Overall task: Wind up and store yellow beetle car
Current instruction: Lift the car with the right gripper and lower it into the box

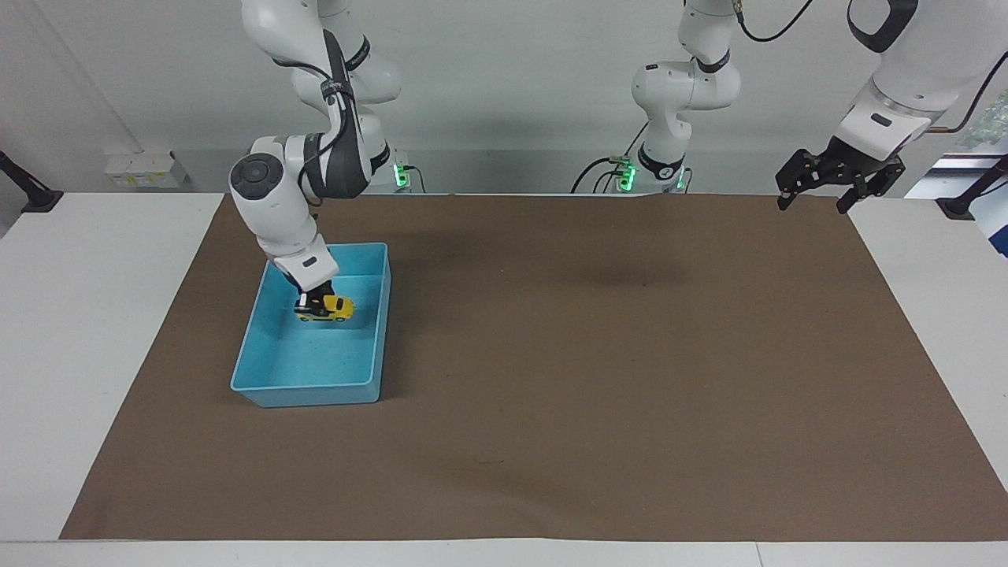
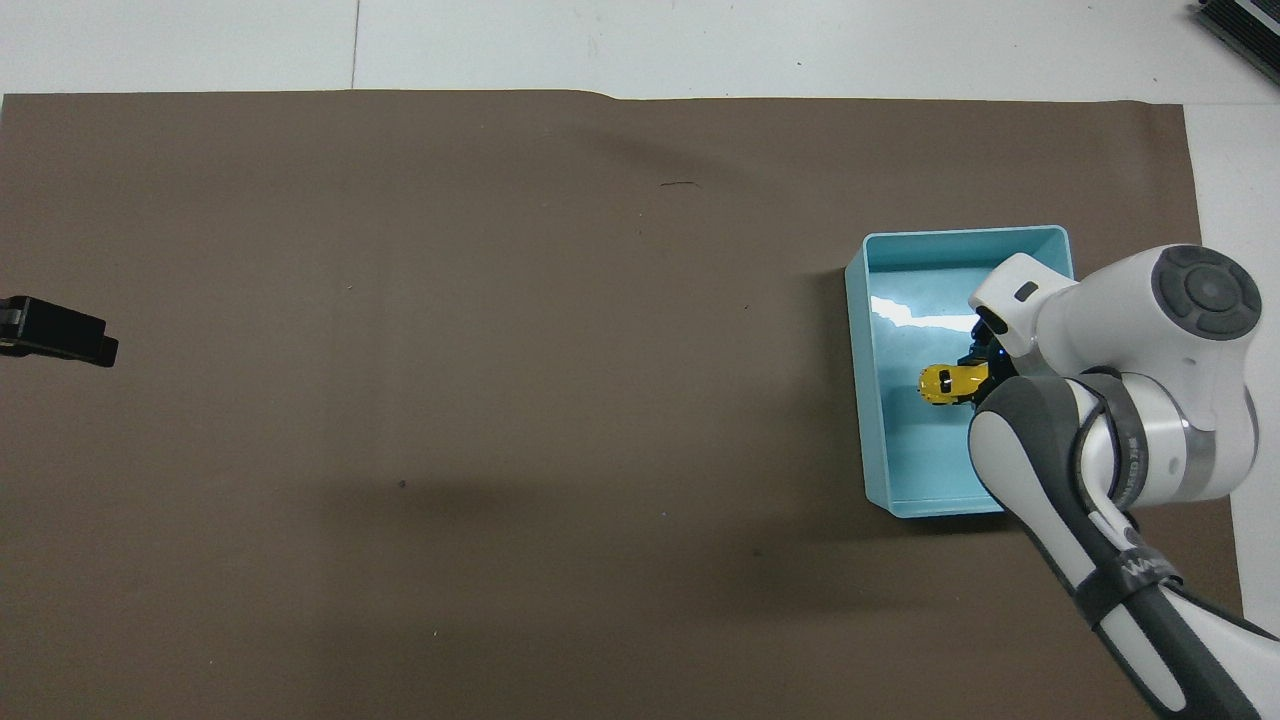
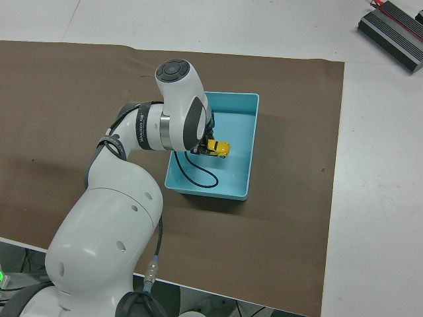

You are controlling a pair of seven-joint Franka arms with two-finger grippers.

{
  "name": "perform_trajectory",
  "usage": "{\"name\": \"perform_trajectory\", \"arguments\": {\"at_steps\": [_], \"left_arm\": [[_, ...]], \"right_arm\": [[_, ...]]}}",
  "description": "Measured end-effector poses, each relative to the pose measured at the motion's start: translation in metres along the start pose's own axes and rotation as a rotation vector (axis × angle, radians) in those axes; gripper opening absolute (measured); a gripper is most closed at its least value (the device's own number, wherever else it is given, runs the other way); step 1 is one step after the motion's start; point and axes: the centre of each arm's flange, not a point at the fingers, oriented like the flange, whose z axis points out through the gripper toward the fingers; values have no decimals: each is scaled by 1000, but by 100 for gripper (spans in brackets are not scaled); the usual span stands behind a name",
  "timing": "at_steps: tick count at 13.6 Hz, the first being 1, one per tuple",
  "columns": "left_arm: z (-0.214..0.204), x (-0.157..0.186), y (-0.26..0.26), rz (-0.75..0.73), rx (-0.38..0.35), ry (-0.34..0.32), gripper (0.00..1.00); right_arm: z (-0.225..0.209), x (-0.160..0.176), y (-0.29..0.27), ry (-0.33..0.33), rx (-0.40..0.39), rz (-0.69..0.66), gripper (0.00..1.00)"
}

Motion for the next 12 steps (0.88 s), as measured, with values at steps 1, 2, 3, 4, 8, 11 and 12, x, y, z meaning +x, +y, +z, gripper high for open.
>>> {"name": "perform_trajectory", "arguments": {"at_steps": [1,2,3,4,8,11,12], "left_arm": [[0,0,0,0,0,0,100],[0,0,0,0,0,0,100],[0,0,0,0,0,0,100],[0,0,0,0,0,0,100],[0,0,0,0,0,0,100],[0,0,0,0,0,0,100],[0,0,0,0,0,0,100]], "right_arm": [[3,0,0,0,-10,-2,42],[8,0,-1,1,-17,-3,42],[14,0,-3,1,-22,-4,42],[20,1,-4,1,-25,-4,42],[36,1,-10,3,-35,-6,42],[38,1,-10,3,-40,-8,42],[38,1,-10,3,-41,-8,46]]}}
